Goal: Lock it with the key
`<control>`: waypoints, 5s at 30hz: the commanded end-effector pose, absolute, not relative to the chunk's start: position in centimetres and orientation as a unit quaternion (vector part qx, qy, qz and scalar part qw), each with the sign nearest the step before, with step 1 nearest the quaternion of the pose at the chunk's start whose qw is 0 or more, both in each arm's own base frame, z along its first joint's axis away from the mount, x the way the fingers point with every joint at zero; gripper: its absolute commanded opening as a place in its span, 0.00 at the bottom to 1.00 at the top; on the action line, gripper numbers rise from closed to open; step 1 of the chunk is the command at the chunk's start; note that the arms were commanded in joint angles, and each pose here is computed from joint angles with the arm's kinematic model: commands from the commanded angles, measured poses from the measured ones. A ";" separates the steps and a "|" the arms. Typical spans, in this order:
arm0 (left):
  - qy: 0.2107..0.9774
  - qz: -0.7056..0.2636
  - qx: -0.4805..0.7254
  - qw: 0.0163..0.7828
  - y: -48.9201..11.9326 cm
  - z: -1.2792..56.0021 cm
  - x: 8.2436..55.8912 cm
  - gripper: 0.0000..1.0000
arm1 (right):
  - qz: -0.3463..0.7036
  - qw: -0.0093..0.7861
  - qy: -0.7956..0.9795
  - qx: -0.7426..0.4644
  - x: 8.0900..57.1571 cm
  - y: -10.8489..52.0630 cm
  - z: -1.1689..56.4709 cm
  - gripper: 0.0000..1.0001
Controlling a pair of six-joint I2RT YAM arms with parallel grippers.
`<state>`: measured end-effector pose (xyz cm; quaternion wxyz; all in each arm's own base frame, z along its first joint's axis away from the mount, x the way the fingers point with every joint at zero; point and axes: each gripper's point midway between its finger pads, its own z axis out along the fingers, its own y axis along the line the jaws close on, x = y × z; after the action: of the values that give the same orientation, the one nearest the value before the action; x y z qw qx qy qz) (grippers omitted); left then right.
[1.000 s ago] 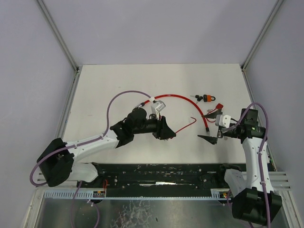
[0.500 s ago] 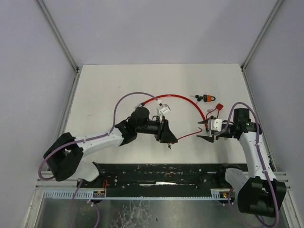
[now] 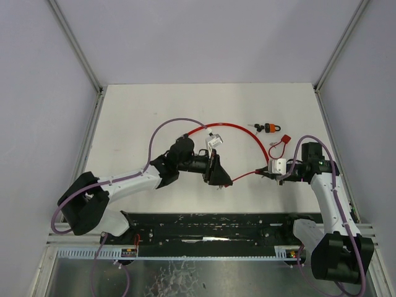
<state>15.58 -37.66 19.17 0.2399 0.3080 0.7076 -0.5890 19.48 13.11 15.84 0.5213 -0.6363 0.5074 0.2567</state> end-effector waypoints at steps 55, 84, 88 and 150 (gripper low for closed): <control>0.760 -0.485 -0.311 0.300 -36.2 22.2 27.7 0.85 | 0.320 0.514 0.652 -0.456 23.2 12.8 21.6 0.00; 0.752 -0.498 -0.320 0.289 -39.5 22.2 29.2 0.53 | 0.316 0.528 0.575 -0.539 20.0 13.7 20.8 0.00; 0.749 -0.508 -0.312 0.290 -39.7 22.5 29.3 0.45 | 0.311 0.527 0.567 -0.551 19.6 13.9 20.4 0.00; 0.530 -0.594 0.241 0.555 -38.5 31.6 23.5 0.00 | 0.472 0.504 0.582 -0.430 19.1 16.4 25.5 0.72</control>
<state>26.10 -38.88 26.59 0.4965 0.1436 0.6514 -0.5554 20.49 15.19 23.38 0.5067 -0.4342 0.6275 0.4013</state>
